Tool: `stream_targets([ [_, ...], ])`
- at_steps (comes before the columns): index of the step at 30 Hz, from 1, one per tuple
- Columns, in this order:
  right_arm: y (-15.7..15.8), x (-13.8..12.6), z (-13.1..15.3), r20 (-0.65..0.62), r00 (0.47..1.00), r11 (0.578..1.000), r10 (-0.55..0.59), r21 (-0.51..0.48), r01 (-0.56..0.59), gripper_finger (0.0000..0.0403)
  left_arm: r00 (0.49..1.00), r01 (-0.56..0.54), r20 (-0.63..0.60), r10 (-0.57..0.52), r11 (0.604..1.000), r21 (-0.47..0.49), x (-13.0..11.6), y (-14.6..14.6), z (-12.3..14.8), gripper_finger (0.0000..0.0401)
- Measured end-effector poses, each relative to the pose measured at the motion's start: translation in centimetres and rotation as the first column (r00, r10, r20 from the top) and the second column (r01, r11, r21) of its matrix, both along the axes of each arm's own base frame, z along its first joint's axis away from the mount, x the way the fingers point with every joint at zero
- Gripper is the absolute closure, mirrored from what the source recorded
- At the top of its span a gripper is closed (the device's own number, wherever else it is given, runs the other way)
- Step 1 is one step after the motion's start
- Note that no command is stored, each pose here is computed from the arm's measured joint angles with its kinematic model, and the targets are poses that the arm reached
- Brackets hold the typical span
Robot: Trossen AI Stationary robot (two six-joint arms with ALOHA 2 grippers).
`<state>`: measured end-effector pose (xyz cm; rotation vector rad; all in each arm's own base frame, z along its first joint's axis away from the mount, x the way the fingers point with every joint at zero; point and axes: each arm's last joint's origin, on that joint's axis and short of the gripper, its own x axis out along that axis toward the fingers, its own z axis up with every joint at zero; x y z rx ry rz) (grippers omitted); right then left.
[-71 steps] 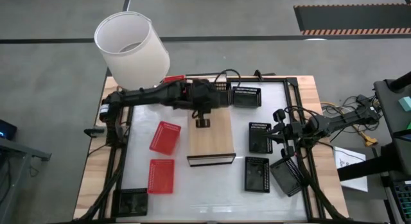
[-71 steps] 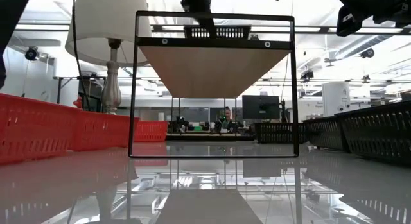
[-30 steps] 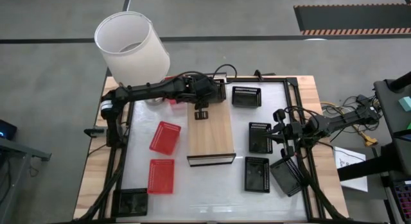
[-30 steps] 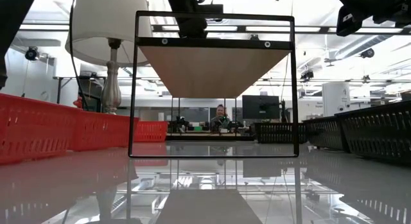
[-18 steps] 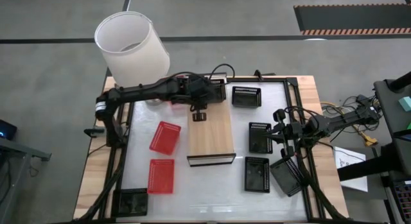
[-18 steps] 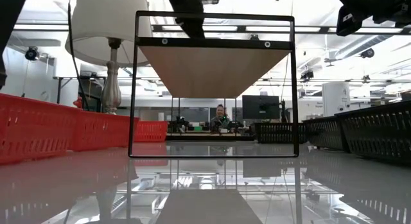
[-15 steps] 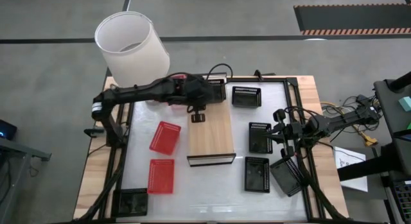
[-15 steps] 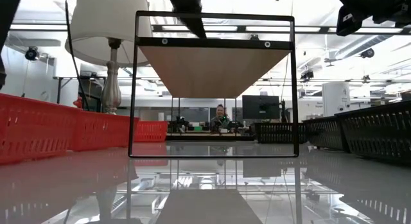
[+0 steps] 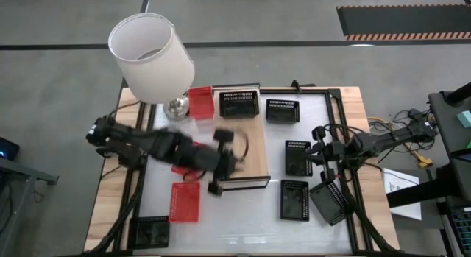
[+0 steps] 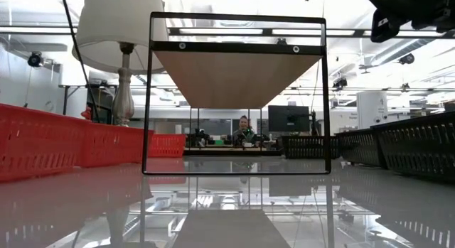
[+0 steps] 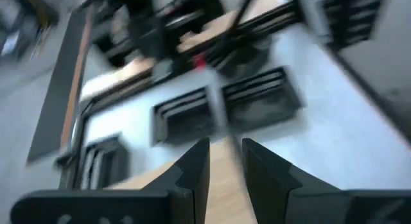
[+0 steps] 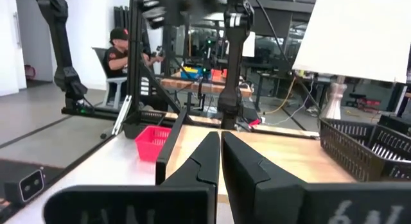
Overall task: Stack baskets on shelf by color
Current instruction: Stack the black bin on the black bin on the shelf
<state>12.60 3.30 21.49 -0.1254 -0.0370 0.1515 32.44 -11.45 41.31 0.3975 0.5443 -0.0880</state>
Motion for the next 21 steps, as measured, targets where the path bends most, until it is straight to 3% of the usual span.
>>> stream_targets([
  [4,0.2,0.8,-0.8,-0.07,0.998,1.0,-0.001,-0.012,0.0,0.0394,0.992,0.117,0.035,-0.119,0.991,0.06,-0.2,-3.5,-3.1,0.0326],
  [8,0.2,1.3,-1.3,-0.11,0.993,0.999,-0.047,-0.02,0.045,0.0394,0.978,0.18,0.08,-0.191,0.976,0.121,-0.6,-4.5,-6.2,0.0326],
  [11,0.0,1.5,-1.5,-0.118,0.985,0.992,-0.129,-0.02,0.127,0.0394,0.971,0.187,0.119,-0.207,0.97,0.158,-1.0,-4.0,-7.8,0.0326],
  [15,-0.3,1.5,-1.5,-0.119,0.957,0.964,-0.265,-0.019,0.265,0.0394,0.965,0.16,0.176,-0.196,0.967,0.198,-2.1,-2.1,-8.0,0.0326],
  [21,-0.7,1.5,-0.9,-0.104,0.919,0.922,-0.381,0.023,0.385,0.0393,0.959,0.084,0.254,-0.129,0.98,0.181,-4.1,0.7,-8.4,0.0326],
])
